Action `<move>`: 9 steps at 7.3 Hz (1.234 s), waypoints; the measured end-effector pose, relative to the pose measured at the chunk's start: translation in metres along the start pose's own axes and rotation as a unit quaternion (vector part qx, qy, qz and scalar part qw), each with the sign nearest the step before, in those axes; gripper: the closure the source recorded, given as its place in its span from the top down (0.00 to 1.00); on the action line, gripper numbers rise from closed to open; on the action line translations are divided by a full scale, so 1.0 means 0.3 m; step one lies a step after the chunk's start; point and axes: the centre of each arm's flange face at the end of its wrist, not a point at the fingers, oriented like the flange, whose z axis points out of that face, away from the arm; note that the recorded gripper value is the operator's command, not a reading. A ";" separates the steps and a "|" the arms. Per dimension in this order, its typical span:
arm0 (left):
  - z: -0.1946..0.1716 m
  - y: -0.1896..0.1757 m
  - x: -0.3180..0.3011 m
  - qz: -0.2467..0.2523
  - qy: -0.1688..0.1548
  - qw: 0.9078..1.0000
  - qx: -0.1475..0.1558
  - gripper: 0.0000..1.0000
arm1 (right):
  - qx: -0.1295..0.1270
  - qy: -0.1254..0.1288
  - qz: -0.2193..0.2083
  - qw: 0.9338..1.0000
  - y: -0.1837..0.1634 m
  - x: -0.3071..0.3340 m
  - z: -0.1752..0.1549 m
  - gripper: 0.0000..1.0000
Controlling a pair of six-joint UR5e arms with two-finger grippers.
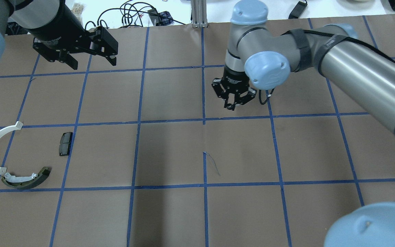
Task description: Place bearing gear from tray to pile
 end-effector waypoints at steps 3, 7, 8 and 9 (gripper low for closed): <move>0.001 0.000 0.000 0.000 0.000 1.000 0.000 1.00 | 0.000 -0.014 0.011 1.000 0.113 -0.170 0.188 0.11; 0.004 0.001 0.000 0.000 0.000 1.000 -0.001 1.00 | 0.004 -0.012 0.002 1.000 0.151 -0.213 0.256 0.97; 0.007 0.002 0.000 0.000 0.000 1.000 -0.002 1.00 | 0.009 -0.012 0.001 1.000 0.144 -0.207 0.242 1.00; 0.009 0.003 -0.001 0.000 0.001 1.000 -0.003 1.00 | 0.016 -0.013 0.005 1.000 0.119 -0.188 0.213 1.00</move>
